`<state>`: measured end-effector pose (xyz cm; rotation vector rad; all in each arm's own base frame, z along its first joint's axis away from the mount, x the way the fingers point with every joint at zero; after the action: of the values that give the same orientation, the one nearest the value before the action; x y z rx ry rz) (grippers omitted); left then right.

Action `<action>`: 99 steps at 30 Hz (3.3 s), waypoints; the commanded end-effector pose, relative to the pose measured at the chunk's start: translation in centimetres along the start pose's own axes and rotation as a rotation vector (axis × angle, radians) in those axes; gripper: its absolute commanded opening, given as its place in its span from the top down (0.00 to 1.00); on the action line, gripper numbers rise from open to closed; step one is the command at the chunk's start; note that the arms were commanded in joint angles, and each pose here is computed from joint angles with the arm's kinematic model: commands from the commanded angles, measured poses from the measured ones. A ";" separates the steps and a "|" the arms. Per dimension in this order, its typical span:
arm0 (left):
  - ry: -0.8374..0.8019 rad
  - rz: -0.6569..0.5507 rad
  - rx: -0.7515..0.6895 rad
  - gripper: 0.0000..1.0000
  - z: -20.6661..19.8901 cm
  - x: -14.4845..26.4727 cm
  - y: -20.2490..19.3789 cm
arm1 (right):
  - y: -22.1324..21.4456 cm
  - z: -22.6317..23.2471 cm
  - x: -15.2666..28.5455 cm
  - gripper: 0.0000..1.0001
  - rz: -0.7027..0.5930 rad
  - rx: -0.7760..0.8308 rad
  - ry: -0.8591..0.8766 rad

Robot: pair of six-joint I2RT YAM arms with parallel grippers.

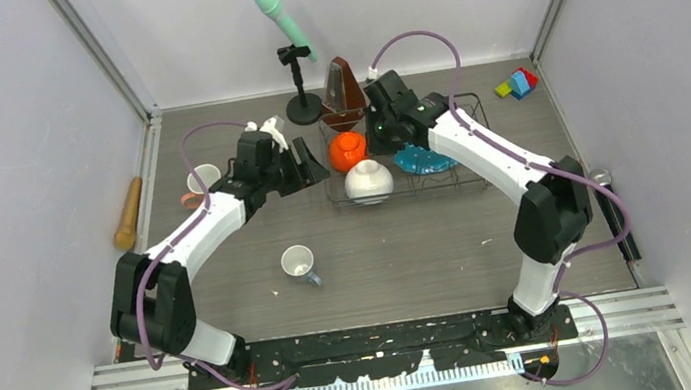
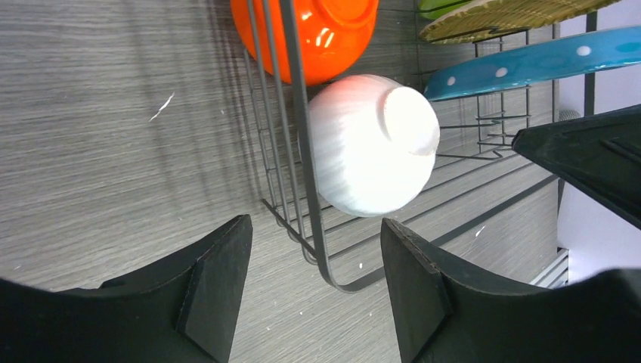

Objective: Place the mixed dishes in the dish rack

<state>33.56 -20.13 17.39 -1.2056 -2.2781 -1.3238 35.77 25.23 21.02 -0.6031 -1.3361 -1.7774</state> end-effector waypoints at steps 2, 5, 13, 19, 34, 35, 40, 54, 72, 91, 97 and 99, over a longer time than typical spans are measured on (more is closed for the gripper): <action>-0.045 -0.052 -0.054 0.35 -2.1 0.8 1.9 | 1.8 0.0 1.3 0.99 -0.145 0.033 0.018; -0.040 -0.053 -0.063 0.35 -2.1 0.9 1.9 | 1.5 0.0 0.9 0.57 -0.110 0.034 0.034; -0.025 -0.063 -0.075 0.35 -2.0 1.4 2.0 | -0.6 -0.3 -0.6 0.00 0.052 0.039 -0.081; -0.017 -0.057 -0.080 0.32 -1.8 1.4 1.8 | -2.6 -0.9 -1.8 0.00 0.154 0.102 -0.208; -0.042 -0.040 -0.109 0.29 -2.3 1.2 1.9 | -3.8 -1.7 -2.7 0.00 0.190 0.161 -0.248; -0.047 -0.029 -0.111 0.29 -2.4 1.1 1.9 | -3.8 -1.7 -2.7 0.00 0.175 0.155 -0.236; -0.087 -0.014 -0.141 0.31 -4.3 0.5 2.7 | -2.5 0.0 -0.7 0.00 0.098 0.041 -0.063; -0.099 0.178 -0.132 0.35 -7.1 -5.3 1.9 | 1.3 -2.9 0.9 0.02 -0.193 -0.529 -0.082; -0.084 0.238 -0.073 0.47 -5.9 -9.2 0.4 | -1.5 -5.0 -4.4 0.59 -0.034 -0.518 -0.213; -0.247 0.295 0.005 0.85 -7.2 -11.6 -0.7 | -2.0 -1.1 -4.2 1.00 0.115 -0.438 0.096; -0.283 0.304 -0.002 1.00 -7.8 -10.9 -0.7 | -2.0 -0.2 -3.7 1.00 0.130 -0.394 0.164; -0.299 0.277 -0.013 1.00 -8.3 -10.2 -0.3 | -1.9 0.1 -3.4 1.00 0.126 -0.375 0.174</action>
<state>40.61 -30.77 14.20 -1.5961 -2.1760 -1.1675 35.69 25.22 16.09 -0.8511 -0.8336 -1.9534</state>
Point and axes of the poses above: each gripper's point midway between its finger pads, its own x axis back along the fingers, its own z axis along the line the jaws close on, y = z × x, the point moved 4 cm from there along x, back along the fingers, and after that the axes turned 2 degrees about -x, right-handed, at the moved point
